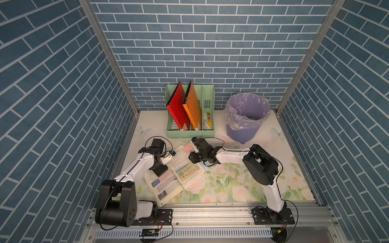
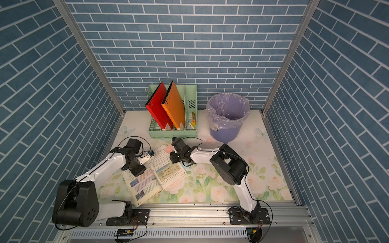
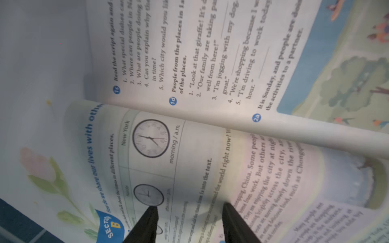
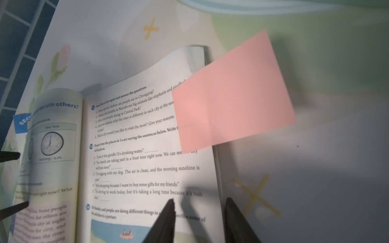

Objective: Peel off the used sticky note
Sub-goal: Adjust the book at the center of the board.

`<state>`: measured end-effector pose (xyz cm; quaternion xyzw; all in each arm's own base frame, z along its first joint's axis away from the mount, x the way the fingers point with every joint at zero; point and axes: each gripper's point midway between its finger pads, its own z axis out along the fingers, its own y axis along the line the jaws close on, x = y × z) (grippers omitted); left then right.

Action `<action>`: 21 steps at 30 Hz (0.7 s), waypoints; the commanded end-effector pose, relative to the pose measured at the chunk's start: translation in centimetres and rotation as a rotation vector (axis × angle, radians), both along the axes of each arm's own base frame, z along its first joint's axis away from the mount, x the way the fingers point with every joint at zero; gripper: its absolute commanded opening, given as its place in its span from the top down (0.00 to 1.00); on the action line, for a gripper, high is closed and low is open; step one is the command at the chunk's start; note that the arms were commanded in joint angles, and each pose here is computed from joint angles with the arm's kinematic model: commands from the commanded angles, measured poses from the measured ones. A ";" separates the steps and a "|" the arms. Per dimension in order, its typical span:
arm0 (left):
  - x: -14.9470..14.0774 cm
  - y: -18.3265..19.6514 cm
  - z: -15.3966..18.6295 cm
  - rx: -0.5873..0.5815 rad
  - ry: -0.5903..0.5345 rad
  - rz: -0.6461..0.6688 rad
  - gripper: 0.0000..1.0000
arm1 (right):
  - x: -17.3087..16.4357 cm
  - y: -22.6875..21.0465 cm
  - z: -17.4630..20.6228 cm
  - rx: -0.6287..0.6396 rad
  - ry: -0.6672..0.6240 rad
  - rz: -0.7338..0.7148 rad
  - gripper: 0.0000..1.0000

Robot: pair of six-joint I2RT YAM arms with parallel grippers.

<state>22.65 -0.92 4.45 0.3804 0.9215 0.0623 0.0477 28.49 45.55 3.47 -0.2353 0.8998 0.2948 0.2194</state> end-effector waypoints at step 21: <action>8.1 -6.7 -3.0 0.020 -0.162 -0.023 0.47 | -3.1 -11.2 0.0 -0.019 0.011 -0.237 1.00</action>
